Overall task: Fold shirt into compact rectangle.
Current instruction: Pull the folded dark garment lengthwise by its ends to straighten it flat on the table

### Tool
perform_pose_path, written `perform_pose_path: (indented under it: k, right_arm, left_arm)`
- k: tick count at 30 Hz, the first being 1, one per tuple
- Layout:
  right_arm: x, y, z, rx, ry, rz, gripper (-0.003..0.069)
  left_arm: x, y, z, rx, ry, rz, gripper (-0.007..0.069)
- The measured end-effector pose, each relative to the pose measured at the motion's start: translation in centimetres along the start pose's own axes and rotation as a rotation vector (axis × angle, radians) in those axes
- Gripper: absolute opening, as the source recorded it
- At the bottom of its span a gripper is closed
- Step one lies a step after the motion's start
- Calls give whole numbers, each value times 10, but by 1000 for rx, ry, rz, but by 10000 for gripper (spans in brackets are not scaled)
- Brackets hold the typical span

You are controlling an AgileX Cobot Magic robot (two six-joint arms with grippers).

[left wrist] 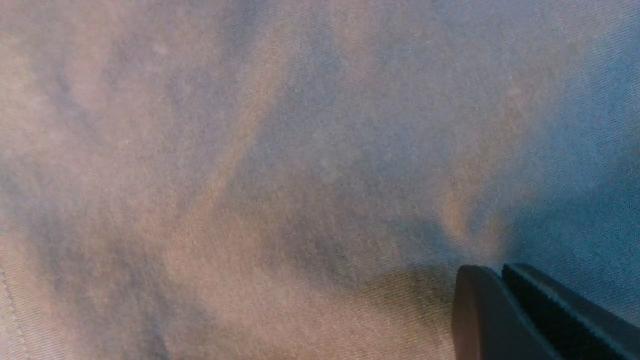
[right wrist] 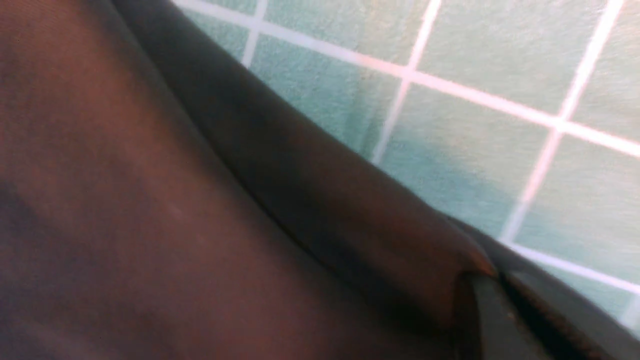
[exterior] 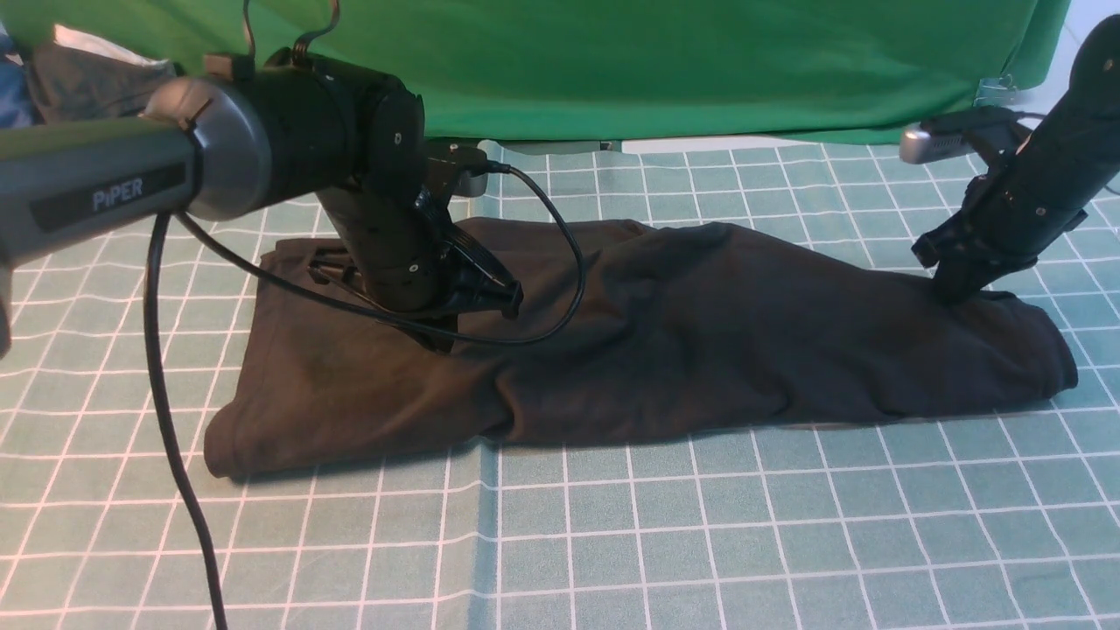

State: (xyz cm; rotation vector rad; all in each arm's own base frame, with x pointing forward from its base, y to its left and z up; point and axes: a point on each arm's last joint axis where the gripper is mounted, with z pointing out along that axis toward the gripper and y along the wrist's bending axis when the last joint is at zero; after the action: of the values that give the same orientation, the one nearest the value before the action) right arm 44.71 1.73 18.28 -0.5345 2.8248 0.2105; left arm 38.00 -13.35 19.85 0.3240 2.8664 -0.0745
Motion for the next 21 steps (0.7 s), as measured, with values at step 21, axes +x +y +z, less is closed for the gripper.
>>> perform_pose_path:
  k: [21]
  right_arm:
    - [-9,-5,-56,64,-43,102,91]
  left_arm:
    - [-6,32,-18,-127,-67,-101,7]
